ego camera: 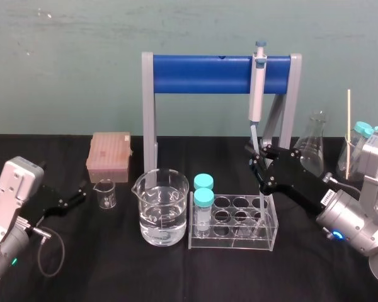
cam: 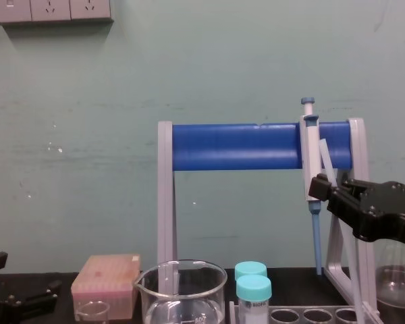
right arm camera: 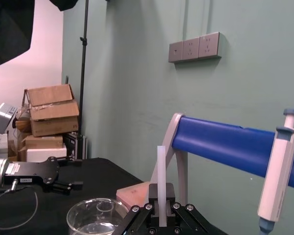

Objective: Pick up the stirring rod with one hand, then place it down.

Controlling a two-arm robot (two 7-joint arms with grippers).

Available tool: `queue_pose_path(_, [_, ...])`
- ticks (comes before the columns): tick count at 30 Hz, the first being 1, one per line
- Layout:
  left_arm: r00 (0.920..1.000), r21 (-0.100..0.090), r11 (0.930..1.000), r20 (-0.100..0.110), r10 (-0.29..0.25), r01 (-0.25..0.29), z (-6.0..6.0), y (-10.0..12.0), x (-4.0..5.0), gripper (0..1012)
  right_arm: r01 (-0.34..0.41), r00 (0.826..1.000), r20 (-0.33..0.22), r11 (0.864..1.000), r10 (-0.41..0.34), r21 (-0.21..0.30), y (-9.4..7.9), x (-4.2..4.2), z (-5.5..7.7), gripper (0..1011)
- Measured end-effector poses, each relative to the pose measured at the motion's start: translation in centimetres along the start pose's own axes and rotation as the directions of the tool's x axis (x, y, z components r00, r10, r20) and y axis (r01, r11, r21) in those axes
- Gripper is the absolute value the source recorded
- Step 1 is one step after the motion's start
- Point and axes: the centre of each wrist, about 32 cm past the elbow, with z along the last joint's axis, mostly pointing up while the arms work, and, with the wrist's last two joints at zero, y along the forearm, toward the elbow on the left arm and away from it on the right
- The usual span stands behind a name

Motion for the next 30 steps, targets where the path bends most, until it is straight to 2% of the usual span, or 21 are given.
queue_pose_path(8, [1.0,0.0,1.0,0.0,0.0,0.0,0.0,0.0,0.0,1000,0.006,0.999,-0.033,1.0,-0.006,-0.017,-0.2,0.16,-0.6,68])
queue_pose_path(19, [1.0,0.0,1.0,0.0,0.0,0.0,0.0,0.0,0.0,1000,0.001,0.999,-0.048,0.999,-0.004,-0.048,-0.2,0.37,-1.4,68])
queue_pose_path(30, [1.0,0.0,1.0,0.0,0.0,0.0,0.0,0.0,0.0,1000,-0.005,0.998,-0.058,0.995,-0.002,-0.104,0.0,0.51,-2.5,67])
